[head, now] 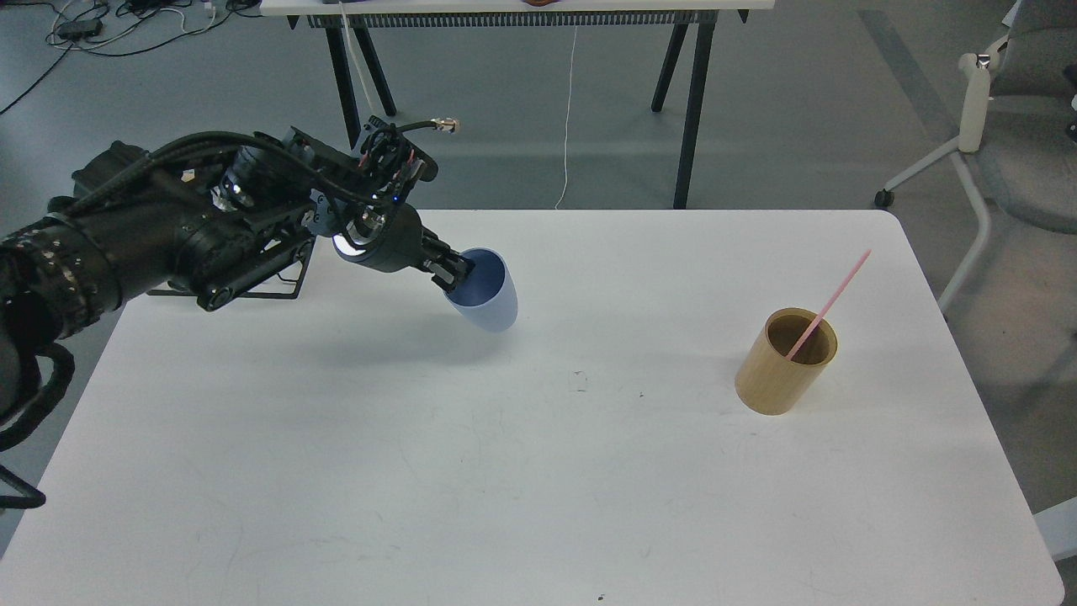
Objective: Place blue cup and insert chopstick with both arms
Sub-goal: 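Lift the blue cup with the left gripper and carry it toward the table center, then lower the blue cup onto the table with the left gripper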
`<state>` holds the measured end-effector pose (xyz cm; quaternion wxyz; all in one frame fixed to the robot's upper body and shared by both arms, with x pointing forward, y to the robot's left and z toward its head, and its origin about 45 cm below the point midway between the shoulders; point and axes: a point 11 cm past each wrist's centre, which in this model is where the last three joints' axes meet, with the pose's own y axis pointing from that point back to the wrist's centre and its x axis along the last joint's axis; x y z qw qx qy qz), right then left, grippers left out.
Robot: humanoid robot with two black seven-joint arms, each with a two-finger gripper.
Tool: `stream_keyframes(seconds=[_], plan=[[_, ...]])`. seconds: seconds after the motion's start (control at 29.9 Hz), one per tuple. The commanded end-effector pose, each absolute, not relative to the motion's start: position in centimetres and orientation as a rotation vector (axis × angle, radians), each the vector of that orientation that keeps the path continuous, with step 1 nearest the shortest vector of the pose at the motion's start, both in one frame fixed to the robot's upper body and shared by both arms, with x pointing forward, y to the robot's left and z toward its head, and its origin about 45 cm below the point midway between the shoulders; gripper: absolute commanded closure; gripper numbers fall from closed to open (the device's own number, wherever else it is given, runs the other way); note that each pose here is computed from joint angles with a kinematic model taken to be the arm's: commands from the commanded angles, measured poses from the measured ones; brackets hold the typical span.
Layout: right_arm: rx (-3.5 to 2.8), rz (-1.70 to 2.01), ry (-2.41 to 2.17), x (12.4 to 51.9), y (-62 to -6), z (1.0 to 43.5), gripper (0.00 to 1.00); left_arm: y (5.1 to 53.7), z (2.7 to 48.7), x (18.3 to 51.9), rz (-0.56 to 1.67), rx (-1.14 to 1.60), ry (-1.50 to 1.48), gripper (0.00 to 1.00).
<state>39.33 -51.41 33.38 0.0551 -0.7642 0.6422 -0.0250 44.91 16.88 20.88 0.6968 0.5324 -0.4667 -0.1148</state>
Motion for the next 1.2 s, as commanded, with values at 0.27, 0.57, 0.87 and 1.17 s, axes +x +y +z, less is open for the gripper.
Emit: stream_keyframes(seconds=[0.27, 0.57, 0.87, 1.17], plan=[[-2.334, -0.006, 1.995, 38.1, -52.1, 30.9, 0.01, 7.8, 20.9, 42.8, -0.43, 1.103, -1.206, 1.0], [-2.336, -0.002, 1.996, 38.0, -52.0, 30.8, 0.01, 6.7, 19.1, 41.6, -0.538, 1.136, -1.233, 1.0], [-2.34, 0.005, 1.99, 38.0, -51.8, 30.6, 0.01, 6.8, 18.7, 41.4, -0.541, 1.132, -1.222, 0.98], [-2.34, 0.005, 1.99, 38.0, -51.8, 30.6, 0.01, 7.5, 17.9, 41.5, -0.531, 1.148, -1.196, 0.95]])
